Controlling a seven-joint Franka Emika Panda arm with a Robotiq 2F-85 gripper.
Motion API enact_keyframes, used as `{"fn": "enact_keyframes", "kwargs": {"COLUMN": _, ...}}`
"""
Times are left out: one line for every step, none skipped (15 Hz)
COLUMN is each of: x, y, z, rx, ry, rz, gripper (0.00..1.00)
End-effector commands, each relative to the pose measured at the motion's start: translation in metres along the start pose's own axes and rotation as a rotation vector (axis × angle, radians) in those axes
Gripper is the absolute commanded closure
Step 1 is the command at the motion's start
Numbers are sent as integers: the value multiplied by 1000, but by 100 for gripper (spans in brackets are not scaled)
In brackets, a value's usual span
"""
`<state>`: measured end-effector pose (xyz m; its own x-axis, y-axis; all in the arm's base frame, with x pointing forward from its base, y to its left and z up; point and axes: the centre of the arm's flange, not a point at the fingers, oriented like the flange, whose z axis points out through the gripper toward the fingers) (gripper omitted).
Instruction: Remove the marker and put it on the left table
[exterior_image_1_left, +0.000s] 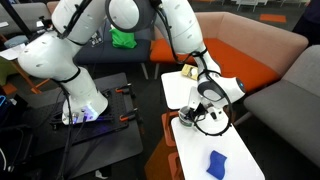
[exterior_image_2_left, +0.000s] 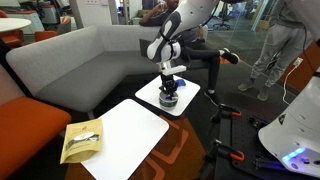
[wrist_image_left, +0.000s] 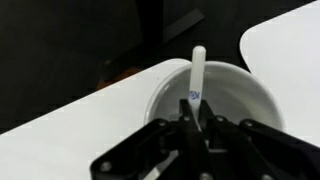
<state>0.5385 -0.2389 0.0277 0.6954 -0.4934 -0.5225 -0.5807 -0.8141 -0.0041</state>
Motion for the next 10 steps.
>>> {"fn": "enact_keyframes", "kwargs": {"x": -26, "y": 4, "z": -22, "rx": 22, "ry": 28, "rz": -22, "gripper": 97}}
{"fn": "enact_keyframes", "kwargs": {"x": -32, "y": 3, "z": -29, "rx": 21, "ry": 40, "rz": -30, "gripper": 97}}
{"fn": "enact_keyframes", "kwargs": {"x": -41, "y": 1, "z": -36, "rx": 7, "ry": 59, "rz": -26, "gripper": 97}}
{"fn": "enact_keyframes", "kwargs": {"x": -49, "y": -2, "z": -42, "rx": -1, "ry": 79, "rz": -43, "gripper": 97}}
{"fn": "enact_keyframes", "kwargs": {"x": -59, "y": -7, "z": -49, "rx": -16, "ry": 92, "rz": -51, "gripper": 97}}
{"fn": "enact_keyframes", "kwargs": {"x": -69, "y": -13, "z": -56, "rx": -34, "ry": 106, "rz": -58, "gripper": 97}}
{"fn": "enact_keyframes", "kwargs": {"x": -78, "y": -20, "z": -62, "rx": -50, "ry": 126, "rz": -74, "gripper": 97}}
{"fn": "enact_keyframes", "kwargs": {"x": -88, "y": -31, "z": -68, "rx": -78, "ry": 152, "rz": -94, "gripper": 97}}
{"fn": "enact_keyframes", "kwargs": {"x": -95, "y": -43, "z": -73, "rx": -100, "ry": 189, "rz": -112, "gripper": 97}}
{"fn": "enact_keyframes", "kwargs": {"x": -100, "y": -58, "z": -77, "rx": -127, "ry": 235, "rz": -145, "gripper": 97}}
